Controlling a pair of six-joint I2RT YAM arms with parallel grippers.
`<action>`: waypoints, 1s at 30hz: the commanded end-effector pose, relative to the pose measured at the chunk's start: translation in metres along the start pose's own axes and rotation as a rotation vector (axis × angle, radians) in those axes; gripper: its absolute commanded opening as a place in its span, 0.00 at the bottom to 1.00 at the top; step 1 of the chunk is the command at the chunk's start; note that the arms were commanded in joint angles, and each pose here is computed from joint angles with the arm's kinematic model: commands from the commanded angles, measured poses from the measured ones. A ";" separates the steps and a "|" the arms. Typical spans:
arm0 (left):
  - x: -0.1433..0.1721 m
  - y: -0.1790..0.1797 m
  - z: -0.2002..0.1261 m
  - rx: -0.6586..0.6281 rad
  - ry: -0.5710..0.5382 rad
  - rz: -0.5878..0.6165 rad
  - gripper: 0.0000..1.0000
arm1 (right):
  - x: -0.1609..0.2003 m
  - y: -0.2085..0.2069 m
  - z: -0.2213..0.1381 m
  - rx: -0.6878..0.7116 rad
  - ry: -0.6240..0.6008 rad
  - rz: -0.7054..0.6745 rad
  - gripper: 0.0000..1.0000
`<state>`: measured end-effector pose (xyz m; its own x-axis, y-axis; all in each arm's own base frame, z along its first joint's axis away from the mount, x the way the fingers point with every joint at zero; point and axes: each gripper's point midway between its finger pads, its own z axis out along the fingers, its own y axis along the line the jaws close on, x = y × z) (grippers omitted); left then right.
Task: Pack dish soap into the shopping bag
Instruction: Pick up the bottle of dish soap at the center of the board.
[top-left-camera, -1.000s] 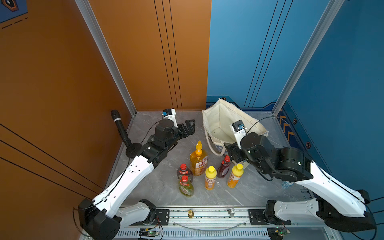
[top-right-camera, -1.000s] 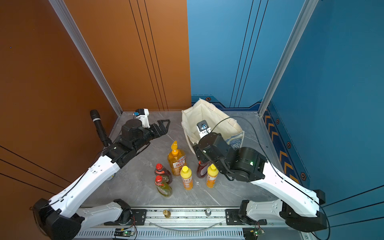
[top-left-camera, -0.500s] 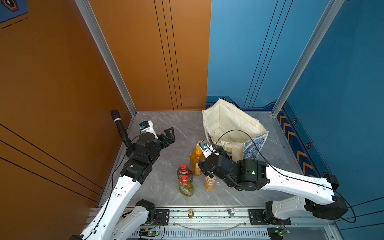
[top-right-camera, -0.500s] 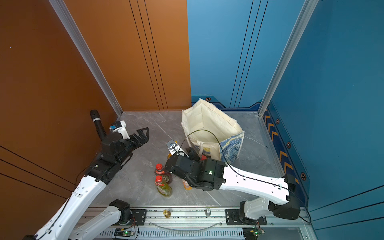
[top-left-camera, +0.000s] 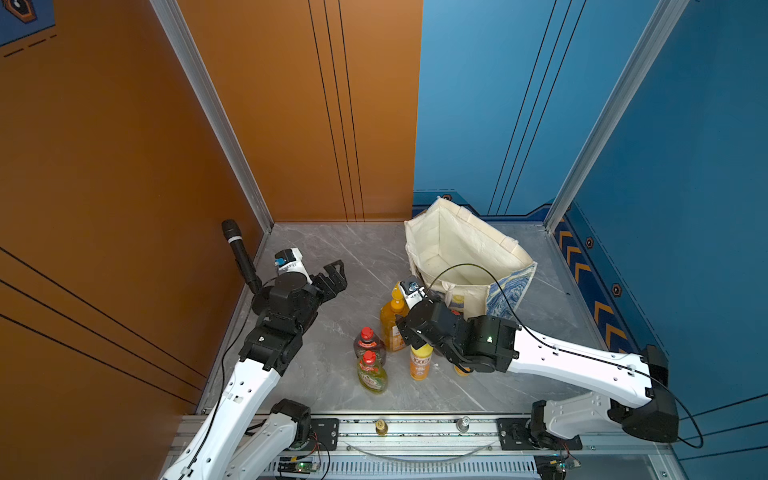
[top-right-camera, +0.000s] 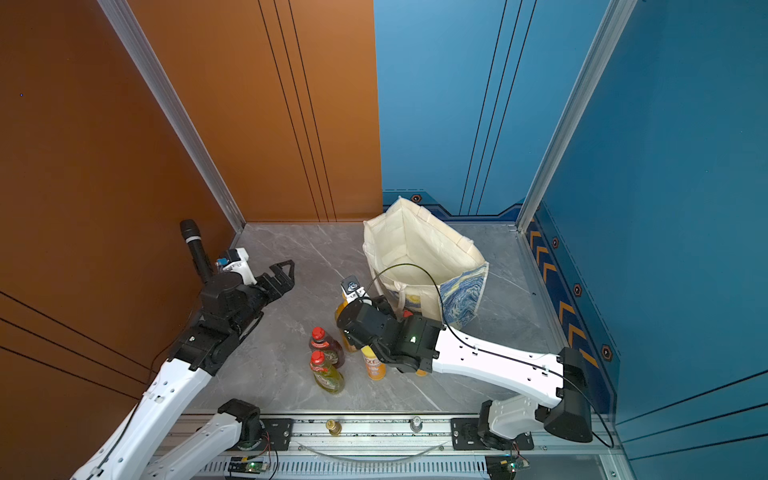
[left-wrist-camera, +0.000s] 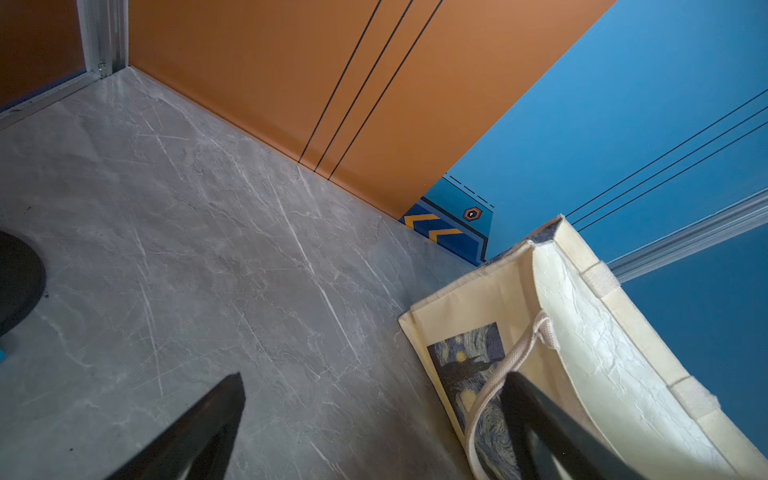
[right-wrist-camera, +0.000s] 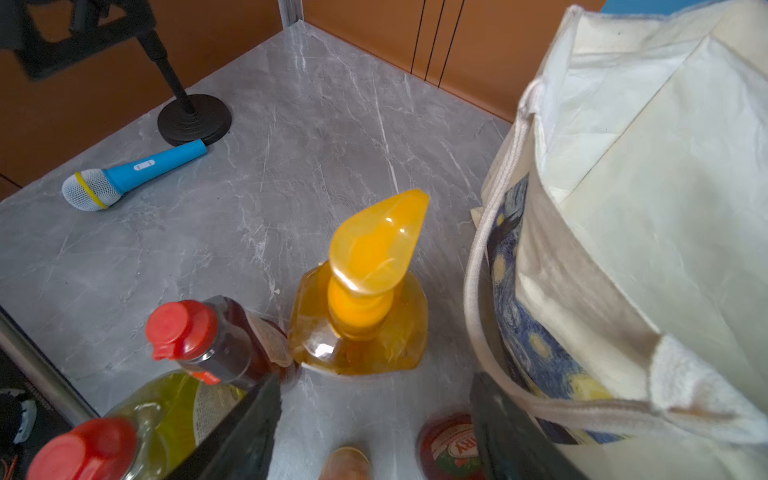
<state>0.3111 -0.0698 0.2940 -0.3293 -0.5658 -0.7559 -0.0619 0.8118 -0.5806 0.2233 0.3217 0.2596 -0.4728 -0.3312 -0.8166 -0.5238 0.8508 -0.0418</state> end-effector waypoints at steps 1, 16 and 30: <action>-0.004 -0.002 0.003 0.011 -0.016 -0.010 0.98 | -0.013 0.006 -0.003 -0.092 -0.040 0.087 0.73; -0.004 -0.005 0.006 0.032 -0.019 -0.025 0.98 | -0.008 0.004 0.028 -0.069 0.053 0.011 0.72; -0.002 -0.006 0.009 0.042 -0.009 -0.031 0.98 | -0.012 0.008 0.052 -0.073 0.076 -0.008 0.65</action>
<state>0.3189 -0.0731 0.2971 -0.3162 -0.5809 -0.7501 -0.0438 0.7987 -0.6001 0.2562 0.3481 0.2291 -0.5326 -0.3818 -0.7553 -0.5702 0.8214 -0.0131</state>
